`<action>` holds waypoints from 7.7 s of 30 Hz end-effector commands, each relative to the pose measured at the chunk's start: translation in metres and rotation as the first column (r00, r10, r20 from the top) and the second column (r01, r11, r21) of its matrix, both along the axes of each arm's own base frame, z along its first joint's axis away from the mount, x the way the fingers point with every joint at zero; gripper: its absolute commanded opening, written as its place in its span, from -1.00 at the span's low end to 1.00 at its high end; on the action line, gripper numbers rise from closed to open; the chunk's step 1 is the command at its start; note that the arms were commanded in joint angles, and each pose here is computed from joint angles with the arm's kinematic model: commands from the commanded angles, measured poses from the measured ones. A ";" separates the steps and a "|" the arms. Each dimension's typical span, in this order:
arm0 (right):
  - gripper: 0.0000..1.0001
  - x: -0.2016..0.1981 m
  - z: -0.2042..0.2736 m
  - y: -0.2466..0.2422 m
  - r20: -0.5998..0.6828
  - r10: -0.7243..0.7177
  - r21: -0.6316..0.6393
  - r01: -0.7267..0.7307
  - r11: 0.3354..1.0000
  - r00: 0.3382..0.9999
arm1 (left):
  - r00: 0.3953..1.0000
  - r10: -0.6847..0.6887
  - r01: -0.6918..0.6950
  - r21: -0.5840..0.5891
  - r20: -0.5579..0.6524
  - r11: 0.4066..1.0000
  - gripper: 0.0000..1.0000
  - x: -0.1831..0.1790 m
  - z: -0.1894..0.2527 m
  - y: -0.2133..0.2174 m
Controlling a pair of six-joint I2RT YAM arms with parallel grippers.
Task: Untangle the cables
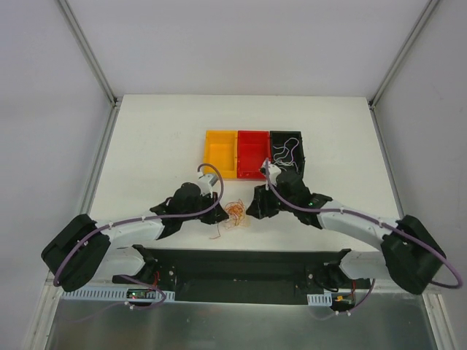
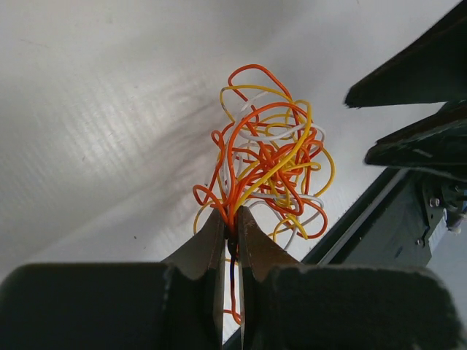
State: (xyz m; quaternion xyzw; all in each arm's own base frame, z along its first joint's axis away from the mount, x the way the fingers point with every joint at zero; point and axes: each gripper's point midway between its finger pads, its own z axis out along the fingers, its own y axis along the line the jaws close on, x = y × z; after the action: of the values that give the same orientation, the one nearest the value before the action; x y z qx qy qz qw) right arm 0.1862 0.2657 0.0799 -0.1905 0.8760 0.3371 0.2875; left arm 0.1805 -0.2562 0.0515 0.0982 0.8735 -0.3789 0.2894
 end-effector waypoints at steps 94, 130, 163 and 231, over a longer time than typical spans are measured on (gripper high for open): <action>-0.05 0.013 -0.046 0.011 0.099 -0.178 -0.173 0.193 0.966 0.979 | 0.961 -0.121 0.194 -0.293 0.249 0.936 -1.00 -0.017 0.143 -0.027; 0.64 0.025 -0.007 -0.105 0.294 -0.520 0.038 0.534 0.845 0.802 | 0.889 0.303 -0.406 0.284 0.343 0.869 -1.00 0.137 0.226 0.030; 0.19 0.010 -0.040 -0.036 0.135 -0.217 -0.057 0.226 0.973 0.967 | 0.991 0.109 -0.108 0.016 -0.073 0.994 0.34 0.018 0.081 0.012; 0.27 0.004 0.016 -0.027 0.158 -0.278 0.274 0.229 0.934 0.947 | 0.982 -0.185 0.187 0.097 -0.031 0.978 -1.00 -0.003 0.089 -0.111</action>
State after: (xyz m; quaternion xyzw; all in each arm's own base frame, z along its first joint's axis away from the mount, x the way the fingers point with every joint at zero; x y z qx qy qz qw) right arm 0.1870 0.2250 0.0622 -0.0740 0.8543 0.3228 0.4006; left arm 0.1838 -0.3661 0.1190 0.1958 0.8927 -0.3354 0.2287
